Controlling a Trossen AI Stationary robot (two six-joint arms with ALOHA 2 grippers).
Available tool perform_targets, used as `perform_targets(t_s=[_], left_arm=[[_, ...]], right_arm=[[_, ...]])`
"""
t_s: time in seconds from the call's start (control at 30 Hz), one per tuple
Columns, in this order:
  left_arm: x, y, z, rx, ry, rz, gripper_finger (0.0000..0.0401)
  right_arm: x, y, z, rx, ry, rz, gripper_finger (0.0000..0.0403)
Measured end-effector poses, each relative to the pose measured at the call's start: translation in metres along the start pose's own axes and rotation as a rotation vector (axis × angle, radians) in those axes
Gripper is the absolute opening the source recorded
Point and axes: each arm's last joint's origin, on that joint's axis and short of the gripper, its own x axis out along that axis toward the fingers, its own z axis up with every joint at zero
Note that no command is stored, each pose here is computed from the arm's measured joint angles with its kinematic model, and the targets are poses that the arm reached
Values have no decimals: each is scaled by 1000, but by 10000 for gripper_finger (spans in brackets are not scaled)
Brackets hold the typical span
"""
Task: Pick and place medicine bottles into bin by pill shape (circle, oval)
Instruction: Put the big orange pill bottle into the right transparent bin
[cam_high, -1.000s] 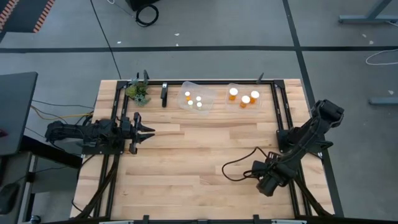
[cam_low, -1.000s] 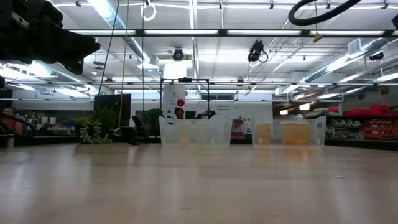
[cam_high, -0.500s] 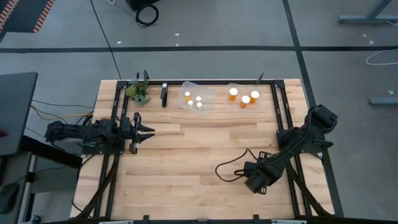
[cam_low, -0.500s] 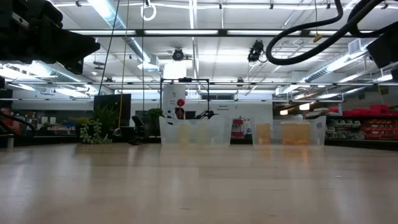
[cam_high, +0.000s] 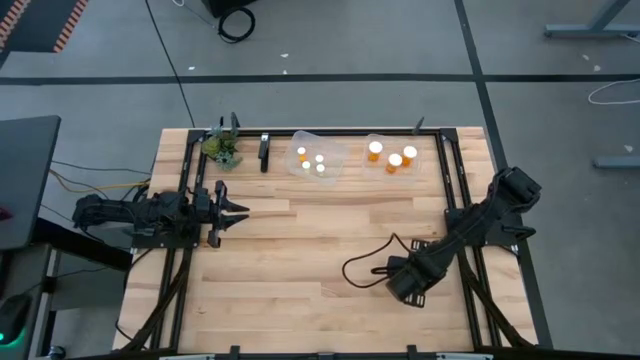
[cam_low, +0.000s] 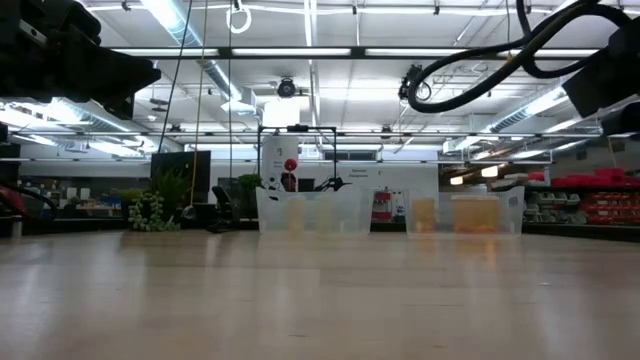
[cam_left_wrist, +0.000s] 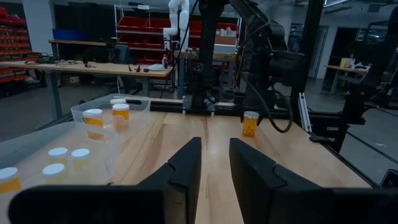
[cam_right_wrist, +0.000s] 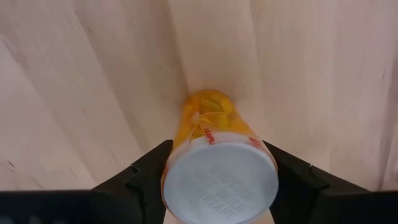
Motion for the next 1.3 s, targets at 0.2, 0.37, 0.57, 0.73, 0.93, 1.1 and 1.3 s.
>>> perform_targets(t_s=[0.2,0.37,0.57,0.73,0.93,1.1,1.3], left_arm=[[0,0,0,0,0,0,94],[0,0,0,0,0,0,94],[0,0,0,0,0,0,87],[0,0,0,0,0,0,86],[0,0,0,0,0,0,93],[0,0,0,0,0,0,94],[0,0,0,0,0,0,94]], right_arm=[[-2,-11,10,-22,17,-12,225],[-12,-29,21,-37,9,-5,222],[-29,-57,30,-25,-24,-10,223],[-33,-79,38,-22,1,-27,223],[-34,-99,49,-34,18,-27,223],[-35,-116,57,-33,28,-28,223],[-55,-136,67,-35,13,-97,223]])
